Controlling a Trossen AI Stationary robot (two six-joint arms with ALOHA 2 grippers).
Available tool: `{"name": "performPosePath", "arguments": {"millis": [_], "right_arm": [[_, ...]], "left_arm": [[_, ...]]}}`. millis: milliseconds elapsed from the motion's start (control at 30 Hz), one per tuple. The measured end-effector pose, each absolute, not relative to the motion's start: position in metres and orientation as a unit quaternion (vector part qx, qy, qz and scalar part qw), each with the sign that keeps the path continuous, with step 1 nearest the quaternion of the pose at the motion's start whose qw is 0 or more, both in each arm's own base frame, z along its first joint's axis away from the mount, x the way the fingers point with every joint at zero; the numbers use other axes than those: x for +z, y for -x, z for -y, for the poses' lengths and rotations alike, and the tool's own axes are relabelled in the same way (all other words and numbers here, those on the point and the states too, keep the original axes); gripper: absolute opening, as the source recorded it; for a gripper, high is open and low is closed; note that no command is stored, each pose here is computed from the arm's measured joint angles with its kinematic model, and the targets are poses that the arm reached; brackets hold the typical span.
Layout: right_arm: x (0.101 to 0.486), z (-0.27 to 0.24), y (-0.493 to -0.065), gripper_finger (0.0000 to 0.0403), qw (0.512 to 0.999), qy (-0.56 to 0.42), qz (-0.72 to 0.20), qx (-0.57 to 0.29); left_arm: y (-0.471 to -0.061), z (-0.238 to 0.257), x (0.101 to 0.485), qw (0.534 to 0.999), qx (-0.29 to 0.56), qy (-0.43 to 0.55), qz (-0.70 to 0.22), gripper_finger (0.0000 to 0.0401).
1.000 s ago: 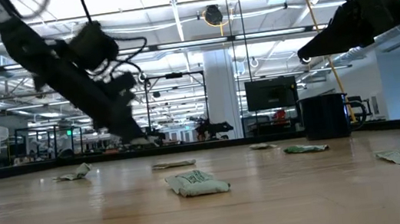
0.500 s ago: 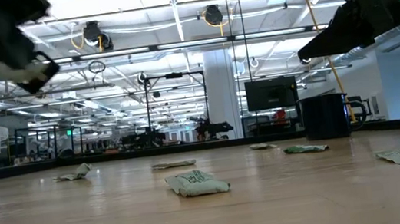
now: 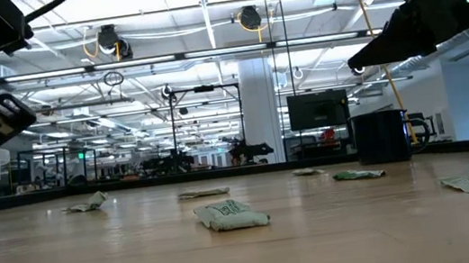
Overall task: Pick and place Stevia / Truvia into bins
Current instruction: Put the stevia packet into the left transparent container, then put the stevia packet into the right transparent container
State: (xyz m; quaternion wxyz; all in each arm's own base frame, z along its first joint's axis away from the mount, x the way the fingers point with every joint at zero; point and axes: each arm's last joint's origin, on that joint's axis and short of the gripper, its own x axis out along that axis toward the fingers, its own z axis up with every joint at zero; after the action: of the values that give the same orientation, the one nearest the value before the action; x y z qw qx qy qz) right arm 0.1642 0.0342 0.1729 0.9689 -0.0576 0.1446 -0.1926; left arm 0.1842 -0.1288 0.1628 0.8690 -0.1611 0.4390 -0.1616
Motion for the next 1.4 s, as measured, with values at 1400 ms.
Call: {"name": "performPosePath", "arguments": {"millis": [1400], "right_arm": [[0.178,-0.010,-0.211,0.0153,0.983,0.063,-0.129,-0.114]], "left_arm": [[-0.191,0.120,0.194,0.888,-0.166,0.255,-0.343,0.0093]]}}
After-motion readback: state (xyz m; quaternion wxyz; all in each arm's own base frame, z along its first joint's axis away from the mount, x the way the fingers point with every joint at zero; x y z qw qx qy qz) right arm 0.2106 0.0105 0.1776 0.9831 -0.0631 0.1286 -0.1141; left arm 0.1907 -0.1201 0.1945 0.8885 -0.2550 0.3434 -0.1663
